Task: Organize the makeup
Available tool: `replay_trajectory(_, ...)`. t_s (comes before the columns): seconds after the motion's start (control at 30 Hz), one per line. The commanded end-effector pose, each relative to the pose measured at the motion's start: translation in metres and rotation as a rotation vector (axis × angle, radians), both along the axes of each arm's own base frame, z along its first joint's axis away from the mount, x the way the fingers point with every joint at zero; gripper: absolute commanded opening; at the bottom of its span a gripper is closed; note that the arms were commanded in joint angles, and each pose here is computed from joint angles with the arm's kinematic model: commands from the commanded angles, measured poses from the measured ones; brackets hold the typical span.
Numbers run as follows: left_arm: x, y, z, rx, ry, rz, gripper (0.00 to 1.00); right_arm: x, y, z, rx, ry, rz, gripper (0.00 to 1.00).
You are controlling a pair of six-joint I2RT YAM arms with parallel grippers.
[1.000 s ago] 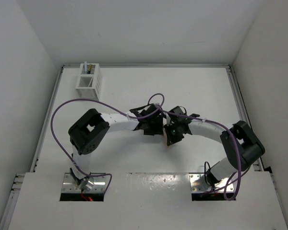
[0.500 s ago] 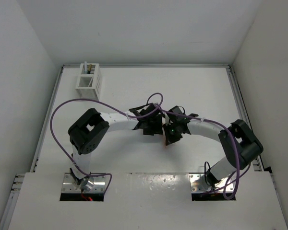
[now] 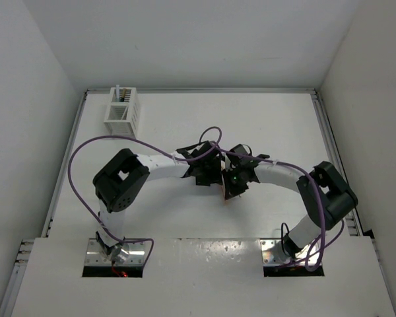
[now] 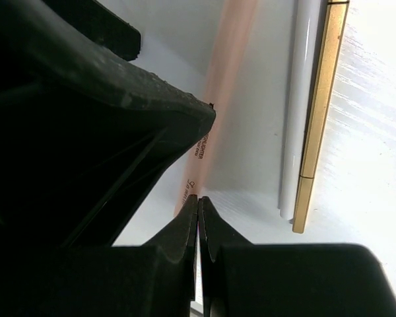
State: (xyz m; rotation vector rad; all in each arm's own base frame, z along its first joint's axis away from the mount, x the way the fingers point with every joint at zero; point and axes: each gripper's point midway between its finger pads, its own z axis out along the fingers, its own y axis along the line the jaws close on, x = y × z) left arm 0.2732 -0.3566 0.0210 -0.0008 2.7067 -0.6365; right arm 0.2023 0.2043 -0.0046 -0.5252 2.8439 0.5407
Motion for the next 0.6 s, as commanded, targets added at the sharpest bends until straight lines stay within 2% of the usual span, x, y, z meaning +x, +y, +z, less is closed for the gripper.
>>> replay_trajectory(0.0,-0.023,0.026,-0.046,0.159,0.077,-0.052,0.61,-0.006,0.022,0.01,0.061,0.007,0.076,0.0)
replay_trajectory(0.23,-0.022,0.026,-0.044,0.159,0.077,-0.052,0.61,0.008,0.002,0.014,-0.009,-0.057,-0.049,0.0)
replay_trajectory(0.37,-0.022,0.026,-0.044,0.161,0.073,-0.06,0.61,0.008,-0.002,0.001,-0.002,0.007,-0.123,0.0)
replay_trajectory(0.57,-0.024,0.028,-0.046,0.175,0.086,-0.06,0.61,0.007,0.013,-0.004,0.038,0.091,-0.116,0.0)
